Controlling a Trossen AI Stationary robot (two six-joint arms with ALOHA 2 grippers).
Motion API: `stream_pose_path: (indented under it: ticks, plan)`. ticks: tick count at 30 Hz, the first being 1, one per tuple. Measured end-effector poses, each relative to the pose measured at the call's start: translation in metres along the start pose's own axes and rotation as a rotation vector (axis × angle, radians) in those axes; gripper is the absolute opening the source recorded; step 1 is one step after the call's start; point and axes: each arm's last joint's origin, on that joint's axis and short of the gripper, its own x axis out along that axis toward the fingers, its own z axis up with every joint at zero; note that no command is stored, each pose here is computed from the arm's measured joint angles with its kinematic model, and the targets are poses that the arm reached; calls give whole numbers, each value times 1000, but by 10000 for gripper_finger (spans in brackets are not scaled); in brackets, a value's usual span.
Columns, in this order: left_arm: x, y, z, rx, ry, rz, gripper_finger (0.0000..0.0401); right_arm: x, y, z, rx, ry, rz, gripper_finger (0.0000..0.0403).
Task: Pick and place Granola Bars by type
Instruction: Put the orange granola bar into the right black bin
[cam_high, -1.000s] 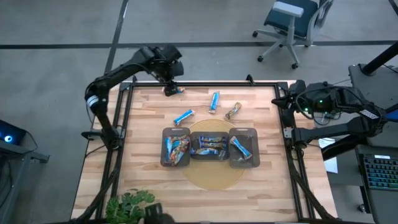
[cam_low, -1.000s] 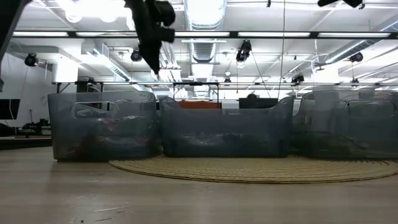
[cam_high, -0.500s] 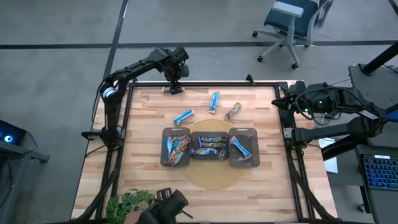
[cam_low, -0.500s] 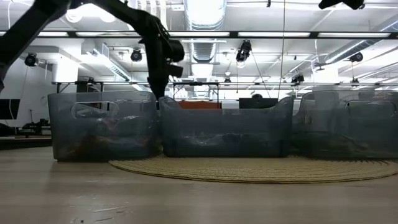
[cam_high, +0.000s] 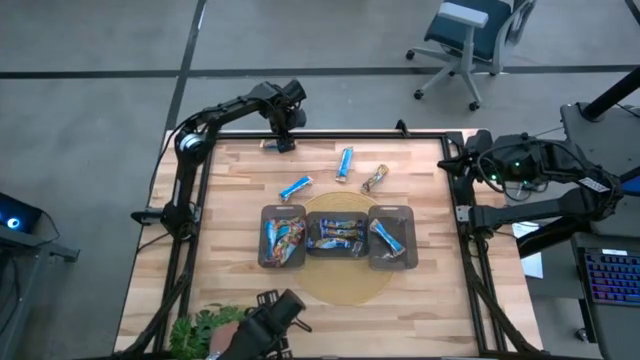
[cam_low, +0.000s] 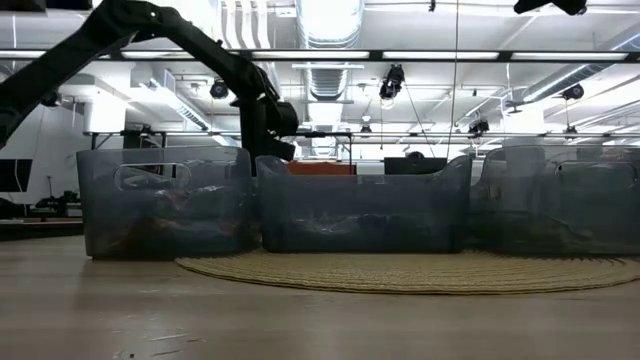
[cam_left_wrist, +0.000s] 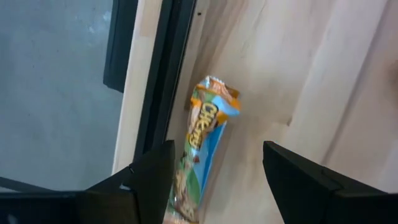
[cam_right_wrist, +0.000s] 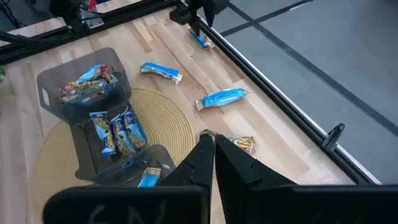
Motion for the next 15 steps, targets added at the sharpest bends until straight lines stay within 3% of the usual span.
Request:
stream_pose_path:
  ticks: [15]
  plan:
    - [36, 9, 4, -13, 23, 1, 225, 1, 0, 0, 7, 1, -5, 8]
